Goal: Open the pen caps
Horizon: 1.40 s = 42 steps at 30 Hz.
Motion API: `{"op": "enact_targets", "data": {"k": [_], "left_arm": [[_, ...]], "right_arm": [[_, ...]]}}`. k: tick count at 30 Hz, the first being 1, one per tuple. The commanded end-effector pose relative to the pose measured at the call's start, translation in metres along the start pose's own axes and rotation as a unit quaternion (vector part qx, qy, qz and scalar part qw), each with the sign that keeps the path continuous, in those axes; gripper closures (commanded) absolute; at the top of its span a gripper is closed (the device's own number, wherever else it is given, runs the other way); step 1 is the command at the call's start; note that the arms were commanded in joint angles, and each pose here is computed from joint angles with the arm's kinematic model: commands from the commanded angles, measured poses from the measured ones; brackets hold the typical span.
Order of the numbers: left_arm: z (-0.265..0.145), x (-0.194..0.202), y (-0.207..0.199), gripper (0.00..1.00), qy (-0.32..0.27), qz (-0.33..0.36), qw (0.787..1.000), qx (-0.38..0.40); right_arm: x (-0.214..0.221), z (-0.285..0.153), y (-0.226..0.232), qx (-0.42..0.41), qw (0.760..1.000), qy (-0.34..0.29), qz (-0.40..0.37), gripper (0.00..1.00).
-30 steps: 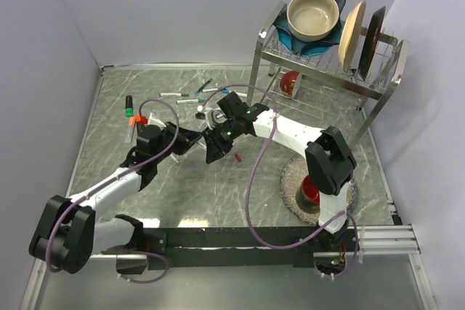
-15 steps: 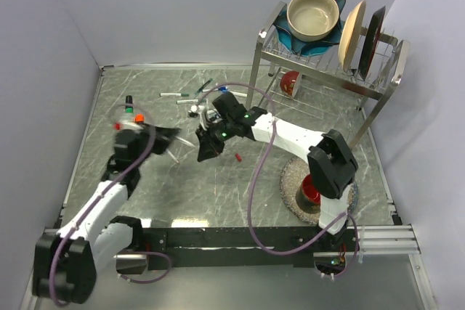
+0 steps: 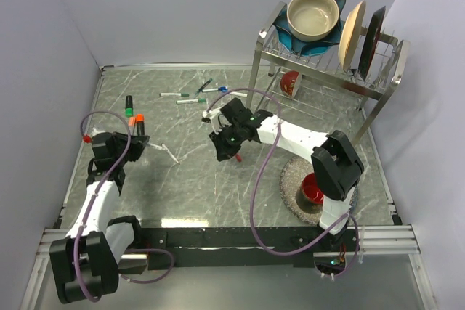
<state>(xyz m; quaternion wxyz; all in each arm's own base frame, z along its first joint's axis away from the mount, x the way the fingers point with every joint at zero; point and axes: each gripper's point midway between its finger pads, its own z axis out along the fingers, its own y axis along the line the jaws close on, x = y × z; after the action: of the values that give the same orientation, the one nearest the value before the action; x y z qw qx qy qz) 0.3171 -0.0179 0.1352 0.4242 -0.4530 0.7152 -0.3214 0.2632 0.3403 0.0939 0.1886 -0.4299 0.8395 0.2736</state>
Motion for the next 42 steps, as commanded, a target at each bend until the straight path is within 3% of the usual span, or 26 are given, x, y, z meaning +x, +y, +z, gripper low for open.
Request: {"op": "enact_targets", "data": {"k": [1,10,21,33,40,42], "left_arm": [[-0.003,0.012,0.034,0.99,0.029,0.053,0.996,-0.061],[0.019,0.015,0.068,0.99,0.064,0.078,0.986,-0.134],[0.036,0.020,0.084,0.98,0.092,0.083,0.980,-0.157],[0.051,0.025,0.085,0.89,0.112,0.074,0.979,-0.155],[0.055,0.028,0.088,0.74,0.122,0.072,0.977,-0.156],[0.055,0.029,0.089,0.73,0.125,0.071,0.977,-0.157]], "right_arm": [[0.004,-0.003,-0.049,0.136,0.991,-0.001,0.005,1.00],[0.035,-0.003,-0.081,0.209,0.978,0.028,0.000,0.96],[0.047,0.003,-0.101,0.195,0.979,0.044,0.039,0.90],[0.047,0.010,-0.092,0.136,0.988,0.044,0.065,0.87],[0.049,0.009,-0.097,0.143,0.986,0.049,0.069,0.84],[0.050,0.010,-0.098,0.144,0.986,0.051,0.070,0.79]]}}
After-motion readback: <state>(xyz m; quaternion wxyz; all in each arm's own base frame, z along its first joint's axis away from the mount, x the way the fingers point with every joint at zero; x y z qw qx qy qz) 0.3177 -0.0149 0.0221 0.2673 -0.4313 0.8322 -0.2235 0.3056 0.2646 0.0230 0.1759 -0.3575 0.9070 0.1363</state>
